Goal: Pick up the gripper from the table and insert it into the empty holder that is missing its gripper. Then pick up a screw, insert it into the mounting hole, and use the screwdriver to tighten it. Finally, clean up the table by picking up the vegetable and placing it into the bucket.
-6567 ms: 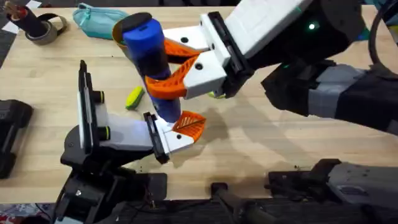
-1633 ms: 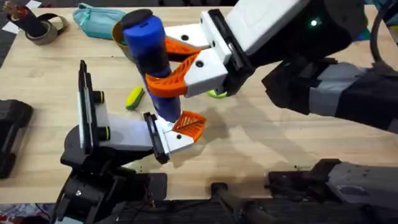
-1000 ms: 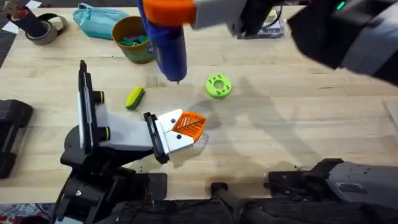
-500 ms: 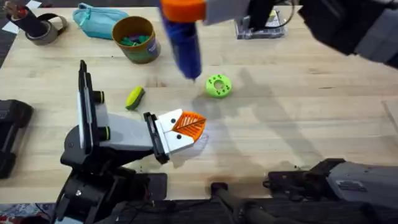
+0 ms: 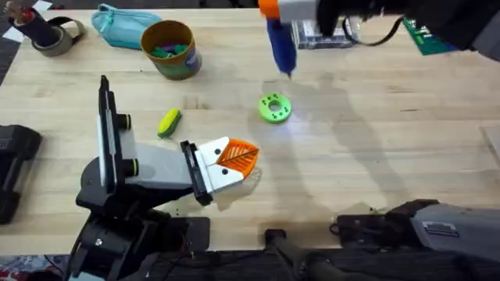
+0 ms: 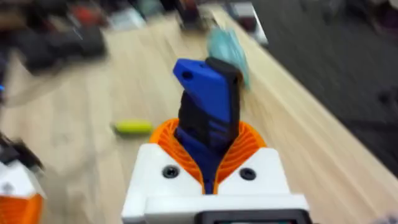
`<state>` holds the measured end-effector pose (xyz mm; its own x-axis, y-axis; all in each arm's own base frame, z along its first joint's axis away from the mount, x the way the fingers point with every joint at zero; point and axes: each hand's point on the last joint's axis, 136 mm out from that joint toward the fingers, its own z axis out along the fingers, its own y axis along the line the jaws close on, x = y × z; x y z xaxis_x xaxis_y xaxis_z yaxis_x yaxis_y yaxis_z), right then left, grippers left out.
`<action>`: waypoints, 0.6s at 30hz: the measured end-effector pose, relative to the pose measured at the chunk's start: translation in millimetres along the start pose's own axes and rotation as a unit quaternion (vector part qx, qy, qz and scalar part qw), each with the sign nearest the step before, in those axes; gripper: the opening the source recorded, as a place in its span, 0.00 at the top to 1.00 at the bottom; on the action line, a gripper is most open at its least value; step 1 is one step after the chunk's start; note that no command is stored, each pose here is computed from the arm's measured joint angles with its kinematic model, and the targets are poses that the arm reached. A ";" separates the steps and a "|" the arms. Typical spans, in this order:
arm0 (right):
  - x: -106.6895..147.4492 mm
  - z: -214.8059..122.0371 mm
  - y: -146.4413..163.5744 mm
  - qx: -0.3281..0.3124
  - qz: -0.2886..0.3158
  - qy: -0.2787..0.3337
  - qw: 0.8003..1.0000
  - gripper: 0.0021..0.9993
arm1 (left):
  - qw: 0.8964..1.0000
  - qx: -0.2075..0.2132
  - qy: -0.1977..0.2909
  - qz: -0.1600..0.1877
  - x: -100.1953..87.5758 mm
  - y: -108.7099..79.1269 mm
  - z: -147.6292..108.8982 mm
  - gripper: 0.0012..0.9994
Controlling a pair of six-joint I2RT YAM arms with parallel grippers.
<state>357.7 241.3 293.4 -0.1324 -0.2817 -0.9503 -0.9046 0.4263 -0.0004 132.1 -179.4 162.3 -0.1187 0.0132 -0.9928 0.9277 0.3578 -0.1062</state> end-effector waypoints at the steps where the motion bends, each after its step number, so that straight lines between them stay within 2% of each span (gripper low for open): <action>1: 10.5 1.1 -0.6 0.009 -0.006 0.023 1.000 0.95 | 1.000 0.000 0.000 0.000 0.0 0.0 0.0 0.98; 5: 49.8 -3.4 -2.0 0.024 -0.050 0.106 0.993 0.95 | 1.000 0.000 0.000 0.000 0.0 0.1 0.0 0.98; 10: 57.7 -3.1 -15.0 0.062 -0.141 0.143 0.978 0.95 | 1.000 0.000 0.000 0.000 0.0 0.0 0.0 0.98; 11: 57.9 -2.9 -19.4 0.077 -0.152 0.151 0.974 0.95 | 1.000 0.000 0.000 0.000 0.0 0.0 0.0 0.98; 12: 61.8 -4.7 -31.5 0.119 -0.172 0.180 0.961 0.95 | 1.000 0.000 0.000 0.000 0.0 0.0 0.0 0.98; 18: 99.3 -17.3 -24.9 0.122 -0.152 0.271 0.943 0.95 | 1.000 0.000 0.000 0.000 0.0 0.1 0.0 0.98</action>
<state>360.0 187.9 204.4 -0.1290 -0.7921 -0.5966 -0.8228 0.4213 -0.3815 132.1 -179.4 162.2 -0.1189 0.0132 -0.9928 0.9276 0.3580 -0.1064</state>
